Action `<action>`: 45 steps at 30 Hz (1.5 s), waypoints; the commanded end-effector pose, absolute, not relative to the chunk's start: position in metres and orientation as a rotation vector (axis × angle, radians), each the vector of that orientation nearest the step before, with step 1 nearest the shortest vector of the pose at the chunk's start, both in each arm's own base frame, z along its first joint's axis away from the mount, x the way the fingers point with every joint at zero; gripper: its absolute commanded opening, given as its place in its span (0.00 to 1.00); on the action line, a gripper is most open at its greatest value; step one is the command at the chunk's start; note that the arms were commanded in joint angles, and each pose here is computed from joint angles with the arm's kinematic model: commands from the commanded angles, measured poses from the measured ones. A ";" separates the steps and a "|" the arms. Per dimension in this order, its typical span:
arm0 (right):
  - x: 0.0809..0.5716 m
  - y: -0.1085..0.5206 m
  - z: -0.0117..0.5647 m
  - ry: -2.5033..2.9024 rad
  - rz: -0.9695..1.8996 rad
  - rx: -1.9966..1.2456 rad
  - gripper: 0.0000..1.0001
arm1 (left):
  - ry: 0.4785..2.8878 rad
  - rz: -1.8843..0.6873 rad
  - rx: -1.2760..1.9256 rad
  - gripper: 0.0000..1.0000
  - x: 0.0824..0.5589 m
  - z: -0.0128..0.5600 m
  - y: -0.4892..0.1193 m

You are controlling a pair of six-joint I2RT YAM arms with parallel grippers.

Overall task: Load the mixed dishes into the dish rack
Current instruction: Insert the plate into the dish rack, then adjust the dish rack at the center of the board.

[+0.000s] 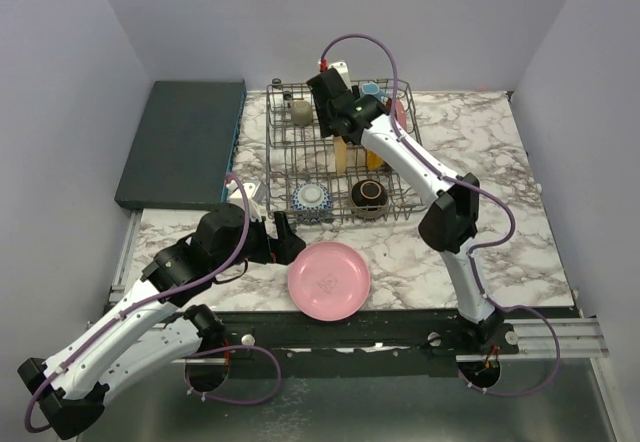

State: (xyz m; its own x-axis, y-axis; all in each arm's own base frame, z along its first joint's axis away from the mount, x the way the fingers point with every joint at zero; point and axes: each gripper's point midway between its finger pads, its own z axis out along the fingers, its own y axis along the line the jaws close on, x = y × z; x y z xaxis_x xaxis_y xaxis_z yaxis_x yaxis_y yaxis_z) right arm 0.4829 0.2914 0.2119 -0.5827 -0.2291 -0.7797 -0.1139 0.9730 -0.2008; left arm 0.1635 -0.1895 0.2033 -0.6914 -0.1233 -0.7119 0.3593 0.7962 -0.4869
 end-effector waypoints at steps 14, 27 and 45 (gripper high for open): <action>0.443 0.305 0.259 2.185 0.167 -0.233 0.61 | 2.218 -0.708 0.134 0.99 0.177 0.197 -0.185; 0.400 0.297 0.279 2.139 0.330 -0.317 0.61 | 2.317 -0.446 0.096 0.99 0.207 0.190 -0.173; 0.345 0.272 0.310 2.056 0.464 -0.352 0.60 | 2.429 -0.336 -0.067 0.71 0.280 0.172 -0.131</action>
State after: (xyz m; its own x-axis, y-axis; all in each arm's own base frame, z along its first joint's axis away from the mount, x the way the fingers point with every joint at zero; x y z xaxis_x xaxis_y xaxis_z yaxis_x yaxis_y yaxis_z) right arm 0.3555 0.2746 0.2905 -0.5365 -0.0839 -0.8397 -0.3889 0.9077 0.1578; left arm 0.2651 -0.1245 0.1637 -0.7723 -0.1445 -0.6186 -0.0054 0.9753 -0.2210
